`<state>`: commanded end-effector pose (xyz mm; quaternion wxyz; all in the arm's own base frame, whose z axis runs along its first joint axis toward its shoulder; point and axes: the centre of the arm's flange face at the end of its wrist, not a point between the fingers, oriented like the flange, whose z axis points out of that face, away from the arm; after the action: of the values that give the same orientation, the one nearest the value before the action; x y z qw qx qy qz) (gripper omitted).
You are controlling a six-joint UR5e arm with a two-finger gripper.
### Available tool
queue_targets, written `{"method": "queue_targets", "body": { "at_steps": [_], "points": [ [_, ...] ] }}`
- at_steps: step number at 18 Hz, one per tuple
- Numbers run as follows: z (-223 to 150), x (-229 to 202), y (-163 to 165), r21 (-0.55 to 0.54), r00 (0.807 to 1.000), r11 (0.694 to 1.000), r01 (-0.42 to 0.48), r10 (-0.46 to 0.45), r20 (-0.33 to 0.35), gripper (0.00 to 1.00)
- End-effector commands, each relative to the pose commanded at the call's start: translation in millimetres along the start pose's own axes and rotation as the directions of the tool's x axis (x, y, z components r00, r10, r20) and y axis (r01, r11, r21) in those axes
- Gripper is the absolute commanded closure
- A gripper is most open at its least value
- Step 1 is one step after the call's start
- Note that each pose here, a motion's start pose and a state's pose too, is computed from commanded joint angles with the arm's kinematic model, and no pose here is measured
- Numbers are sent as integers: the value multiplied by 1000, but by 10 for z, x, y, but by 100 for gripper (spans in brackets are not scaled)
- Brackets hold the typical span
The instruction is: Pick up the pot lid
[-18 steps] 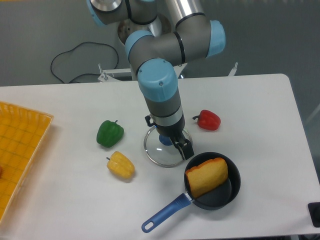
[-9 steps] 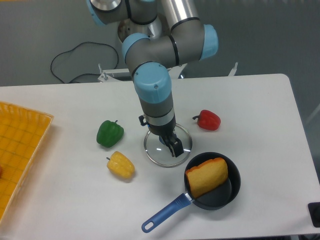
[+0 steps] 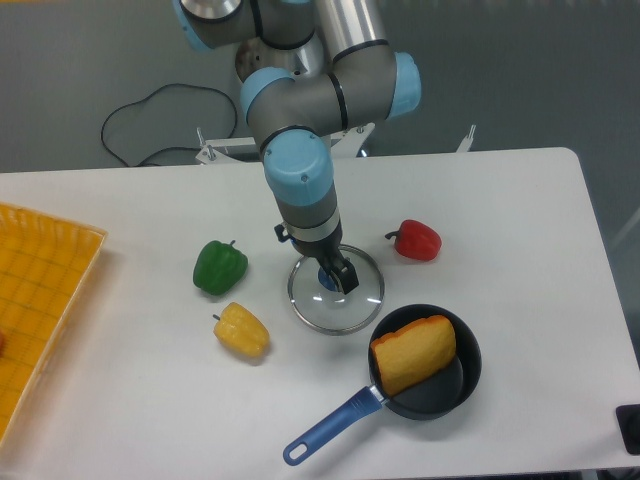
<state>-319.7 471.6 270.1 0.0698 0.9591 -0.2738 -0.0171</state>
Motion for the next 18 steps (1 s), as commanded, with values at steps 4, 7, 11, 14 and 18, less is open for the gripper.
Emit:
{"method": "queue_targets", "body": {
  "at_steps": [4, 7, 11, 14, 18],
  "points": [
    [122, -116, -8, 9, 999, 1000, 6, -6, 33, 0],
    [287, -77, 9, 11, 999, 999, 30, -30, 27, 0],
    [405, -29, 72, 10, 998, 999, 52, -52, 20, 0],
    [445, -9, 91, 14, 994, 994, 109, -109, 11, 0],
    [459, -1, 78, 31, 986, 985, 167, -168, 20, 0]
  ]
}}
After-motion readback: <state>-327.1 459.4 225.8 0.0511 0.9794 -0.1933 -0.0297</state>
